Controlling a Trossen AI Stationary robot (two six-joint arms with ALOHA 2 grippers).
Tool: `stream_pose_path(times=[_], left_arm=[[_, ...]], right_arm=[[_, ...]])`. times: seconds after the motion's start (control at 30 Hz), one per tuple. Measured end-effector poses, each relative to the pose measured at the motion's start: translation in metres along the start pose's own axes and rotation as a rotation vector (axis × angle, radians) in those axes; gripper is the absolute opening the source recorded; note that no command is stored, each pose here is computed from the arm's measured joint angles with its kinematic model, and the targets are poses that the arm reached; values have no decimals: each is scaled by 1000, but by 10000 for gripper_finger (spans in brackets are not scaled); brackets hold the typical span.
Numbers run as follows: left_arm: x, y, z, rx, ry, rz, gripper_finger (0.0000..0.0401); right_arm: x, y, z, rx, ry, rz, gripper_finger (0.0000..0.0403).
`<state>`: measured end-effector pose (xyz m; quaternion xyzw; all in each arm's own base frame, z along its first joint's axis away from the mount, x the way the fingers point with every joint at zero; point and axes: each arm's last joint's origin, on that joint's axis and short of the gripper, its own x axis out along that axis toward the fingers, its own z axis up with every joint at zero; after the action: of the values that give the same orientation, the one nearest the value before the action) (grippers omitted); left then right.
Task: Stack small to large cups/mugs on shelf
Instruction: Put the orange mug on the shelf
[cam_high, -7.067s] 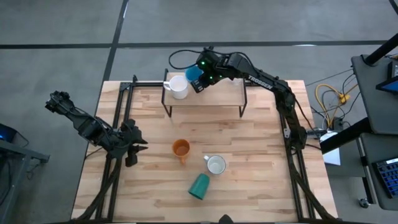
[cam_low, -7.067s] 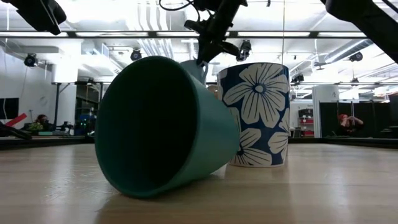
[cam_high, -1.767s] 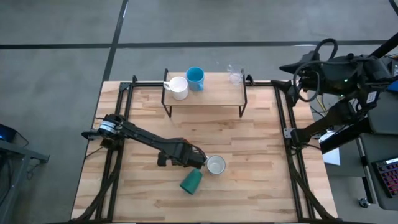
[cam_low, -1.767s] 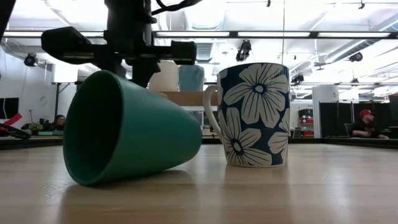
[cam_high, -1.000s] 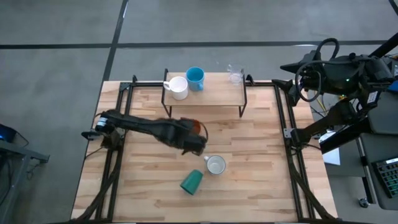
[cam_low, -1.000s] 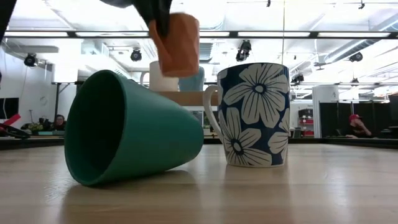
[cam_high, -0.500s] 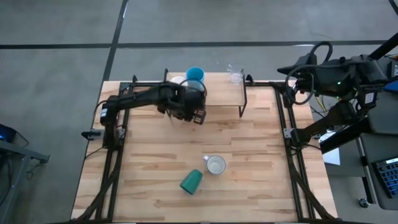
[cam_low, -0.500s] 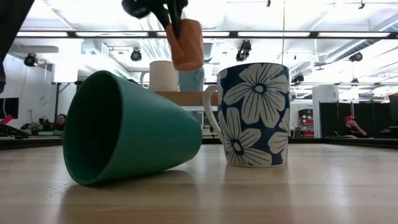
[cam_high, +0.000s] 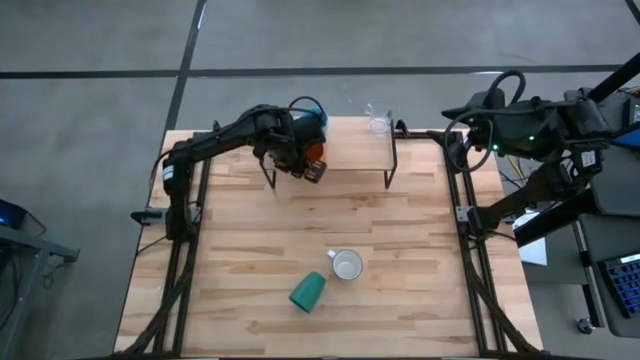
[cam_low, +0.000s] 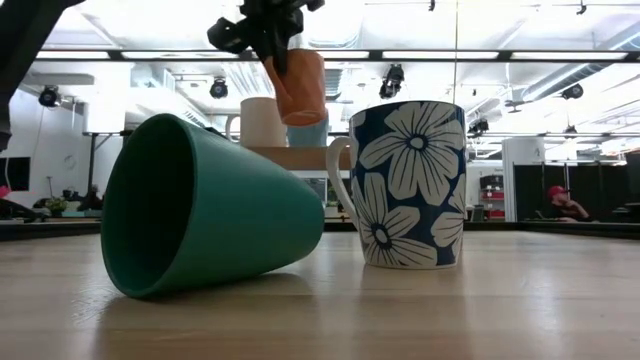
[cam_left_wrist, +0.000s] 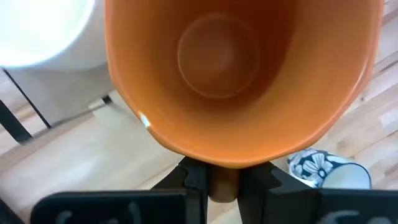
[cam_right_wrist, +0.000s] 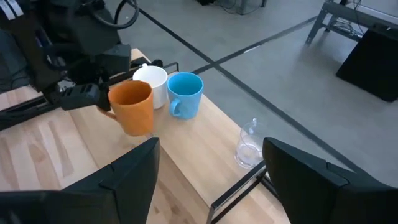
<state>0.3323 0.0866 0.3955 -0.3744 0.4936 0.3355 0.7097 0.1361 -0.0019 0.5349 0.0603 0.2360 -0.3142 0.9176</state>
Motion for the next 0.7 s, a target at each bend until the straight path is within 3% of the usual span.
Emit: stream_pose_path(times=[0.7], left_arm=[[11, 24, 22, 163, 15, 51, 29]], right_arm=[[1, 2, 2, 20, -15, 1, 274]])
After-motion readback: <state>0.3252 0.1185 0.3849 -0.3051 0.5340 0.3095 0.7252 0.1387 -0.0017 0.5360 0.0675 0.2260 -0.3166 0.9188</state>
